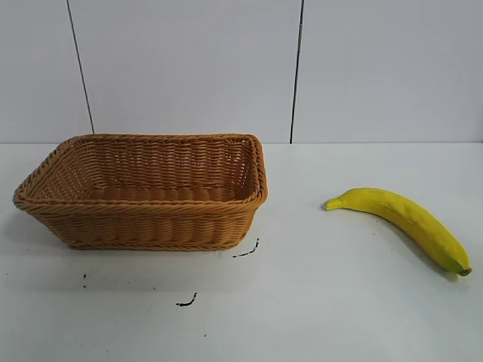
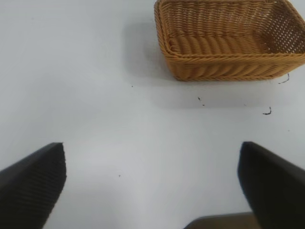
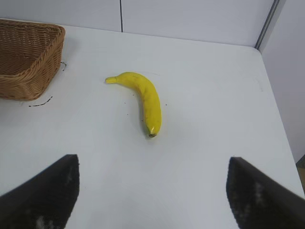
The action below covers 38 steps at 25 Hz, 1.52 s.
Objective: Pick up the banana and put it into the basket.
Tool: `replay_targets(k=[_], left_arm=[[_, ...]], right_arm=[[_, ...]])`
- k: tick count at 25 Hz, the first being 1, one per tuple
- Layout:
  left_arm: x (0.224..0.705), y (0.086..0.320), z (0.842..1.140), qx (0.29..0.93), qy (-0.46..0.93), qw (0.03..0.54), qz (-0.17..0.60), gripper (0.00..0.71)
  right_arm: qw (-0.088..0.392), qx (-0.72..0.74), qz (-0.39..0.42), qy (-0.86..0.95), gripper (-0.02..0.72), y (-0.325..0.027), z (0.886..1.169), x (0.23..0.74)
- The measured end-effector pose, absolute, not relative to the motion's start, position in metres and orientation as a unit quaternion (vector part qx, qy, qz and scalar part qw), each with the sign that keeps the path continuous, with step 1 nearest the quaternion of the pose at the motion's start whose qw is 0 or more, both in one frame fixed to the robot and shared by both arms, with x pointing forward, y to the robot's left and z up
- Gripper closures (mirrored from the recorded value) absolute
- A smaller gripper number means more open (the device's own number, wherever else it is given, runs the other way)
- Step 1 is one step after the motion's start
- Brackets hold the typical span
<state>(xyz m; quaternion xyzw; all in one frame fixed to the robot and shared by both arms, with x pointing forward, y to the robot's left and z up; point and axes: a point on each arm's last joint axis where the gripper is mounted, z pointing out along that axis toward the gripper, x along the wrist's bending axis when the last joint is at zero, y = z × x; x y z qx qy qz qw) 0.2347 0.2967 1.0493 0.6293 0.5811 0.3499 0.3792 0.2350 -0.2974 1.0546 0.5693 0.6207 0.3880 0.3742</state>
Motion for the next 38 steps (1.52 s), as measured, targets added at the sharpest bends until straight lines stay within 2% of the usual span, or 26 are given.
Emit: replay_targets(k=[12,17,22,27,33,38], left_arm=[[0.235,0.297,1.049,0.629,0.581,0.379,0.35,0.015],[0.235,0.297,1.049,0.629,0.581,0.379,0.35,0.015],[0.235,0.297,1.049,0.629,0.581,0.379,0.35,0.015],[0.235,0.297,1.049,0.629,0.581,0.379,0.35,0.015],[0.235,0.297,1.049,0.629,0.581,0.379,0.35,0.015],[0.235,0.297,1.049,0.629,0.581,0.379,0.35,0.015]], right_arm=[[0.374,0.569,0.388,0.621,0.098,-0.297,1.055,0.235],[0.349,0.584,0.363,0.636,0.098,-0.297,1.077,0.255],[0.307,0.607,0.318,0.66,0.098,-0.295,1.109,0.3],[0.257,0.629,0.268,0.683,0.098,-0.292,1.125,0.361],[0.195,0.65,0.206,0.705,0.098,-0.288,1.119,0.446],[0.149,0.652,0.156,0.727,0.098,-0.285,1.098,0.507]])
